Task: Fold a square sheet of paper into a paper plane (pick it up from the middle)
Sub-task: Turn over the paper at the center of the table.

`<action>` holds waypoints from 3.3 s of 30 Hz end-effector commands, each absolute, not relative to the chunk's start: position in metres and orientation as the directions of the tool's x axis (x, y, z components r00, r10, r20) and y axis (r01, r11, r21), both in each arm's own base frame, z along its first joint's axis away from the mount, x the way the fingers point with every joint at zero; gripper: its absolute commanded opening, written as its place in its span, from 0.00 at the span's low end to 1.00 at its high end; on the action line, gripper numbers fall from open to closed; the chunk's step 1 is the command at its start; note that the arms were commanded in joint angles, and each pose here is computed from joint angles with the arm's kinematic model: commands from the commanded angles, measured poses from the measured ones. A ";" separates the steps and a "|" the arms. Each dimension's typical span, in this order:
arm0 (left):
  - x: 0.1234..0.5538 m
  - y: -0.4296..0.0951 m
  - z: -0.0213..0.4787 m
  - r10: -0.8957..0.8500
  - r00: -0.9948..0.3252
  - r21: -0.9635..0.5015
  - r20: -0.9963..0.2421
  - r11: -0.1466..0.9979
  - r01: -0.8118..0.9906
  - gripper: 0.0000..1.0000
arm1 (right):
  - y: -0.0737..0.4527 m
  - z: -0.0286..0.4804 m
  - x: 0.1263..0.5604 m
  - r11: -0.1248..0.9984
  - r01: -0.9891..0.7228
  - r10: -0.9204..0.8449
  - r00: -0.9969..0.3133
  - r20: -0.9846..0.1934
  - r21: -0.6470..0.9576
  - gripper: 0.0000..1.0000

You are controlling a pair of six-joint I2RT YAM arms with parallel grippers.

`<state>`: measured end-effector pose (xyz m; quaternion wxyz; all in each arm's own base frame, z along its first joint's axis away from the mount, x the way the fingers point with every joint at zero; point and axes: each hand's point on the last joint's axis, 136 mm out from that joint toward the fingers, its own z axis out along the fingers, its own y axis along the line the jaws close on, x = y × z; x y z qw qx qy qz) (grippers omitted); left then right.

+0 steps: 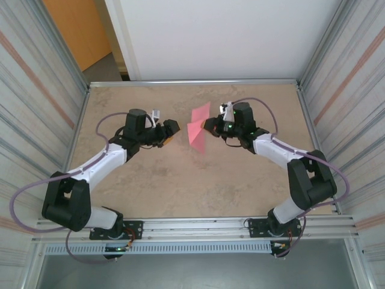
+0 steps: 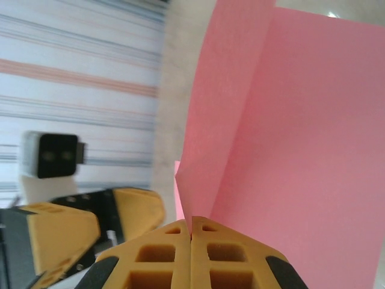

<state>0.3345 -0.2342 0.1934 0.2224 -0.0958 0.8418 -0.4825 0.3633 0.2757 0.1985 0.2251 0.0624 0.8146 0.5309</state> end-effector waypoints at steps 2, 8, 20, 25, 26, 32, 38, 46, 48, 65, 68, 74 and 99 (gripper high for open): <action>0.331 -0.247 0.234 -0.367 -0.883 -0.912 -0.292 0.385 0.141 0.84 | 0.281 0.262 0.360 0.245 -0.249 0.348 -0.880 -0.325 0.937 0.02; 0.332 -0.258 0.259 -0.349 -0.893 -0.942 -0.283 0.278 0.189 0.86 | 0.290 0.298 0.352 0.106 -0.275 0.324 -0.899 -0.295 0.956 0.03; 0.336 -0.272 0.285 -0.319 -0.908 -0.960 -0.271 0.157 0.231 0.68 | 0.301 0.302 0.340 0.067 -0.273 0.268 -0.922 -0.281 0.960 0.06; 0.335 -0.272 0.291 -0.320 -0.905 -0.959 -0.279 0.145 0.245 0.54 | 0.299 0.295 0.342 0.074 -0.253 0.270 -0.926 -0.264 0.965 0.07; 0.335 -0.272 0.291 -0.320 -0.905 -0.959 -0.280 0.145 0.245 0.52 | 0.299 0.294 0.342 0.076 -0.250 0.271 -0.926 -0.261 0.965 0.07; 0.335 -0.271 0.282 -0.326 -0.906 -0.960 -0.271 0.162 0.229 0.41 | 0.296 0.283 0.345 0.092 -0.222 0.287 -0.928 -0.240 0.971 0.11; 0.337 -0.269 0.278 -0.330 -0.903 -0.957 -0.276 0.180 0.227 0.29 | 0.293 0.275 0.346 0.123 -0.204 0.292 -0.928 -0.232 0.971 0.16; 0.340 -0.268 0.274 -0.324 -0.902 -0.951 -0.284 0.212 0.224 0.17 | 0.284 0.261 0.344 0.207 -0.172 0.308 -0.923 -0.231 0.963 0.24; 0.341 -0.268 0.271 -0.322 -0.901 -0.947 -0.291 0.228 0.225 0.16 | 0.279 0.256 0.346 0.228 -0.152 0.321 -0.921 -0.222 0.962 0.28; 0.321 -0.201 0.197 0.013 -0.901 -0.371 -0.434 0.908 0.192 0.12 | 0.167 0.211 0.351 0.651 0.057 0.486 -0.798 -0.358 0.757 0.44; 0.323 -0.188 0.193 0.117 -0.897 -0.171 -0.425 0.963 0.206 0.11 | 0.158 0.208 0.349 0.678 0.078 0.494 -0.786 -0.373 0.731 0.44; 0.334 -0.170 0.185 0.285 -0.880 0.228 -0.380 0.951 0.210 0.11 | 0.145 0.199 0.346 0.702 0.123 0.513 -0.771 -0.378 0.701 0.44; 0.310 -0.315 0.103 0.188 -0.954 -0.292 -0.235 0.922 0.254 0.47 | 0.120 0.171 0.338 0.704 0.246 0.574 -0.750 -0.329 0.666 0.43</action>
